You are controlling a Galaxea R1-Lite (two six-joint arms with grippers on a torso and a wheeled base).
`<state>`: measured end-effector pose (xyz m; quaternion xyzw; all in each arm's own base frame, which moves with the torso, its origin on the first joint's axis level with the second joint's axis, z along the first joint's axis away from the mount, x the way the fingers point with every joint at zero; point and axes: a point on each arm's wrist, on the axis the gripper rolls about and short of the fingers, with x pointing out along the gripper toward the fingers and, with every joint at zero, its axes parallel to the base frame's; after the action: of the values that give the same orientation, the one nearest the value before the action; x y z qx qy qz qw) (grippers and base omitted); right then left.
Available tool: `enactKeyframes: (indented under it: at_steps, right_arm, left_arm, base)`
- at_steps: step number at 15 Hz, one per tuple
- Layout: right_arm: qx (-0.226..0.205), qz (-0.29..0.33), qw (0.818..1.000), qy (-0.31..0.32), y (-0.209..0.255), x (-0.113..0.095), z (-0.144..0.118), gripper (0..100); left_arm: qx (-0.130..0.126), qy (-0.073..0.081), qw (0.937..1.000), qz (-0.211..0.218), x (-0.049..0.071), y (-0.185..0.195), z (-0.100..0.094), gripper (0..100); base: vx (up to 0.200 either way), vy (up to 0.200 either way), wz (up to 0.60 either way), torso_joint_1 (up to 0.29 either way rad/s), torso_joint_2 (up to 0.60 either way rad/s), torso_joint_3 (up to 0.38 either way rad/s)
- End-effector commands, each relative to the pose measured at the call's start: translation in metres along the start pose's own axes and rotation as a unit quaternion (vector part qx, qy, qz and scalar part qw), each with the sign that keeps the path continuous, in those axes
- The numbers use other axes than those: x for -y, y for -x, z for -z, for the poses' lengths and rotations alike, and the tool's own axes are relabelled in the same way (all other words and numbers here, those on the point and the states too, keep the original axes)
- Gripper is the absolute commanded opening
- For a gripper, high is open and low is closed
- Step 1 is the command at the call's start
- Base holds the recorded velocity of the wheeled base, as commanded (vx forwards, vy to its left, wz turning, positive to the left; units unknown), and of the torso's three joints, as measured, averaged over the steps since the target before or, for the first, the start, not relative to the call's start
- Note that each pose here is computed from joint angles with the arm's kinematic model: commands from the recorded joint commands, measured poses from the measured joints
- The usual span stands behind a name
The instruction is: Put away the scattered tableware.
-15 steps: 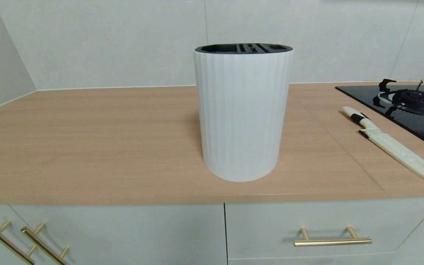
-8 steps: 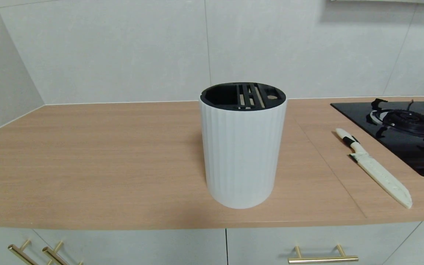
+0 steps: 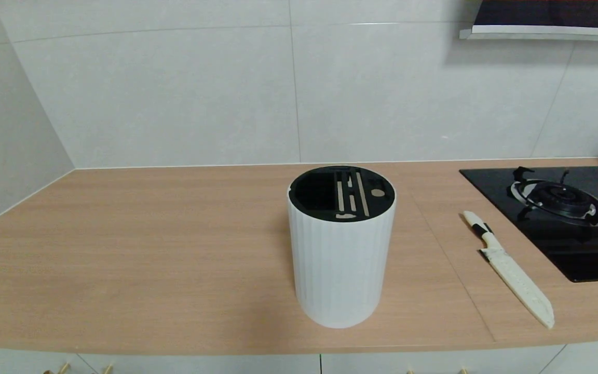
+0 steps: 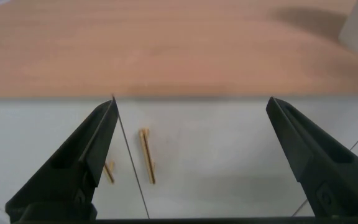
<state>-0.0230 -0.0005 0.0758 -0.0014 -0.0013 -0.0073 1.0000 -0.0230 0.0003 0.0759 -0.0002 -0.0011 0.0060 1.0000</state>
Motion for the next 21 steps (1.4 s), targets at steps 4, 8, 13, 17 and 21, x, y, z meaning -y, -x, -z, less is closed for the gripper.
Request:
enactKeyframes:
  at_steps: [4, 8, 13, 17, 21]
  right_arm:
    - [-0.001, 0.000, 1.000, 0.000, -0.0002, 0.0000, 0.0003, 100]
    - [-0.001, 0.000, 1.000, 0.000, -0.0002, 0.0000, 0.0003, 100]
    - [0.000, 0.000, 1.000, 0.000, -0.0001, 0.0000, -0.0003, 100]
    - [-0.001, 0.000, 1.000, 0.000, -0.0002, 0.0000, 0.0002, 100]
    - [-0.001, 0.000, 1.000, 0.001, -0.0002, 0.0000, 0.0003, 100]
  left_arm:
    - [0.000, 0.000, 1.0000, 0.000, 0.0000, 0.0000, 0.0000, 100]
    - [0.000, 0.001, 1.0000, 0.000, 0.0000, 0.0000, 0.0000, 100]
    - [0.000, 0.001, 1.0000, 0.000, 0.0000, 0.0000, 0.0000, 100]
    - [-0.001, 0.000, 1.0000, 0.000, 0.0000, 0.0000, 0.0002, 100]
    - [-0.001, 0.000, 1.0000, 0.000, 0.0000, 0.0000, 0.0002, 100]
  base:
    - [0.000, 0.000, 0.00, 0.226, -0.53, -0.312]
    - [0.000, 0.000, 0.00, 0.243, -0.56, -0.314]
    - [0.000, 0.000, 0.00, 0.258, -0.58, -0.319]
    - [0.000, 0.000, 0.00, 0.188, -0.40, -0.216]
    - [0.000, 0.000, 0.00, 0.070, -0.15, -0.077]
